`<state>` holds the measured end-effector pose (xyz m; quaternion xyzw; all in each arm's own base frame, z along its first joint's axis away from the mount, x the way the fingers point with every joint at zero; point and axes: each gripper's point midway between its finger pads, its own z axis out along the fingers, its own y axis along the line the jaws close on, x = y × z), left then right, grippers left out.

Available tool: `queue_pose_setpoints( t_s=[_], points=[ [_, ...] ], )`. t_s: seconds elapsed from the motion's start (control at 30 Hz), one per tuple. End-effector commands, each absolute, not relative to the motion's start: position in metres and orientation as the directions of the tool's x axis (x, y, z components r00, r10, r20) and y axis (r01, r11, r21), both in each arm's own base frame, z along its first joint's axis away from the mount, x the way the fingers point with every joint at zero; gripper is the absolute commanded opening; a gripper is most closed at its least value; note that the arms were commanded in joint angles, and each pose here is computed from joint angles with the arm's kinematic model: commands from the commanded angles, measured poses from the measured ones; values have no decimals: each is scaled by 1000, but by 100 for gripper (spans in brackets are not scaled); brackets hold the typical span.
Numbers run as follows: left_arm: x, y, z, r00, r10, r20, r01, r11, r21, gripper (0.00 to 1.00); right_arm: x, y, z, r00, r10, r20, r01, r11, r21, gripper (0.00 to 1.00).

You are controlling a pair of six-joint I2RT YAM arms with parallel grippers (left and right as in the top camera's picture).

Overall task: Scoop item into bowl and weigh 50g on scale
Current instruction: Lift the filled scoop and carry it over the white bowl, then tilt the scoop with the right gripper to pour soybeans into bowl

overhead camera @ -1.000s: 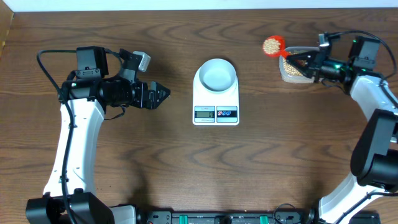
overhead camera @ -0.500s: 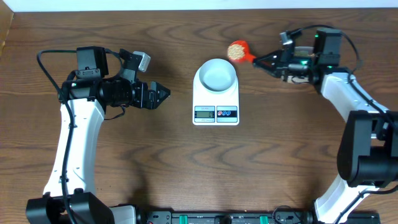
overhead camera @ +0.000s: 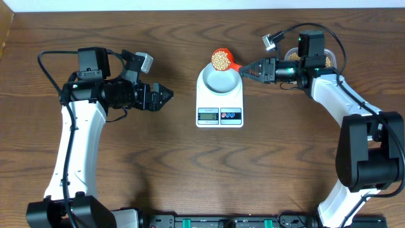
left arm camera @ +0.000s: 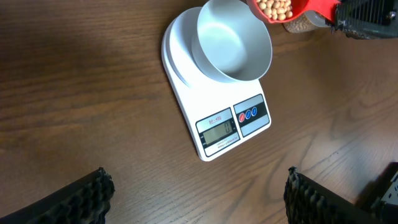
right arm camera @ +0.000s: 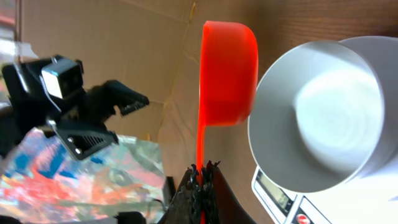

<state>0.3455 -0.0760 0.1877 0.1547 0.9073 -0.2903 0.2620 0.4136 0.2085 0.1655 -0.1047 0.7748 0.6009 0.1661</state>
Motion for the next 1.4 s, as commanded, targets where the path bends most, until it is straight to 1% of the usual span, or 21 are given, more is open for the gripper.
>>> queue_pose_setpoints(
  t_s=[0.0, 0.17, 0.4, 0.6, 0.63, 0.73, 1.37],
  points=[
    [346, -78, 200, -784, 144, -603, 469, 775, -424, 90, 409, 209, 156, -888, -5, -461, -445, 270, 854, 1],
    [346, -78, 200, -784, 144, -604, 469, 775, -424, 90, 405, 208, 149, -860, -39, -510, -499, 283, 819, 1],
    [346, -78, 200, -784, 144, -604, 469, 775, -424, 90, 404, 201, 126, -799, -114, -591, -584, 383, 716, 1],
    [346, -78, 200, -784, 144, -604, 469, 775, -423, 90, 405, 196, 115, -762, -160, -628, -627, 425, 653, 1],
    [346, -78, 200, -784, 144, -604, 469, 775, -423, 89, 406, 196, 114, -754, -168, -635, -635, 434, 639, 1],
    [346, -78, 200, -784, 144, -604, 469, 775, -424, 90, 408, 195, 108, -738, -191, -648, -649, 464, 603, 1],
    [346, -78, 200, -784, 144, -604, 469, 775, -423, 90, 406, 204, 103, -588, -311, -747, -789, 426, 444, 1]
  ],
)
